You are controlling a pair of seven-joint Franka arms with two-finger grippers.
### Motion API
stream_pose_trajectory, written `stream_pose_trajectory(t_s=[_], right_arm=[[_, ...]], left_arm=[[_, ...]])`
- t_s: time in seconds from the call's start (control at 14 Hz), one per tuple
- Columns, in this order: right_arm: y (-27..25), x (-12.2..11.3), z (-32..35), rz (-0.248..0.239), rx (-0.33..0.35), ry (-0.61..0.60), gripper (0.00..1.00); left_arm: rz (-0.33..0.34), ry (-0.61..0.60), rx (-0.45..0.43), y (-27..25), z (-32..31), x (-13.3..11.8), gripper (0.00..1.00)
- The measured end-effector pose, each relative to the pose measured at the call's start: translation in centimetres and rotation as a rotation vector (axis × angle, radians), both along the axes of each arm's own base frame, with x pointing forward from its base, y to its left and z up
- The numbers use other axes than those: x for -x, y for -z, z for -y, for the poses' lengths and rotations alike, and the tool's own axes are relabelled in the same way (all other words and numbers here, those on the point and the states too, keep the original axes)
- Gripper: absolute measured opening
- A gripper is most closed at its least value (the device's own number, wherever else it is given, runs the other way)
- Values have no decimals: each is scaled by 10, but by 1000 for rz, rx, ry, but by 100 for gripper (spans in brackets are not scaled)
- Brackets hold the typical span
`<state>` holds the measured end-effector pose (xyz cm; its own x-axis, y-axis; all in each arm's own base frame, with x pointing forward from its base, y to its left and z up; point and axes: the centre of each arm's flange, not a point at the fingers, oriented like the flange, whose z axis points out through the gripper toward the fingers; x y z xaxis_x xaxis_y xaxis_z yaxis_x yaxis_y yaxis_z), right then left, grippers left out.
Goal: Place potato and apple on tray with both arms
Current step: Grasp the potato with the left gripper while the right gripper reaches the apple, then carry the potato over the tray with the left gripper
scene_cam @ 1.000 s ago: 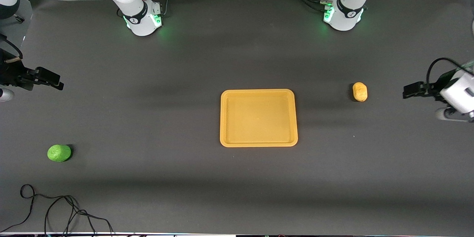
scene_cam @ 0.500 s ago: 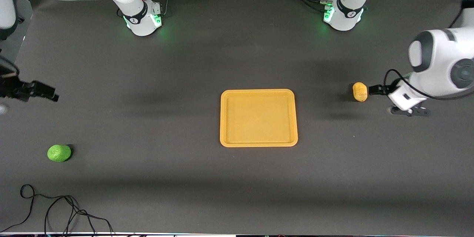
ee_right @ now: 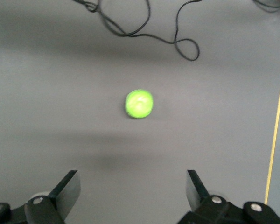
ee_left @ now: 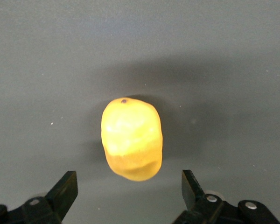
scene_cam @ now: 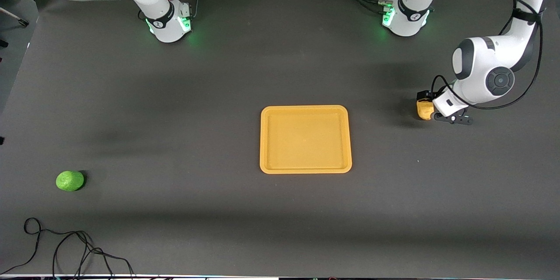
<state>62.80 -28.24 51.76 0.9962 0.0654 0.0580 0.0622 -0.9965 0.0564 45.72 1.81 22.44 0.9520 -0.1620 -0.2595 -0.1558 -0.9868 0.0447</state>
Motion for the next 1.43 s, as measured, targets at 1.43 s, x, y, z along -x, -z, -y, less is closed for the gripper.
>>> stream_pose_trajectory(t_s=[1.43], right_arm=[[261,-60,16,1,-134,56,100]], left_arm=[[89,-192,22,-78,271,-96,61]])
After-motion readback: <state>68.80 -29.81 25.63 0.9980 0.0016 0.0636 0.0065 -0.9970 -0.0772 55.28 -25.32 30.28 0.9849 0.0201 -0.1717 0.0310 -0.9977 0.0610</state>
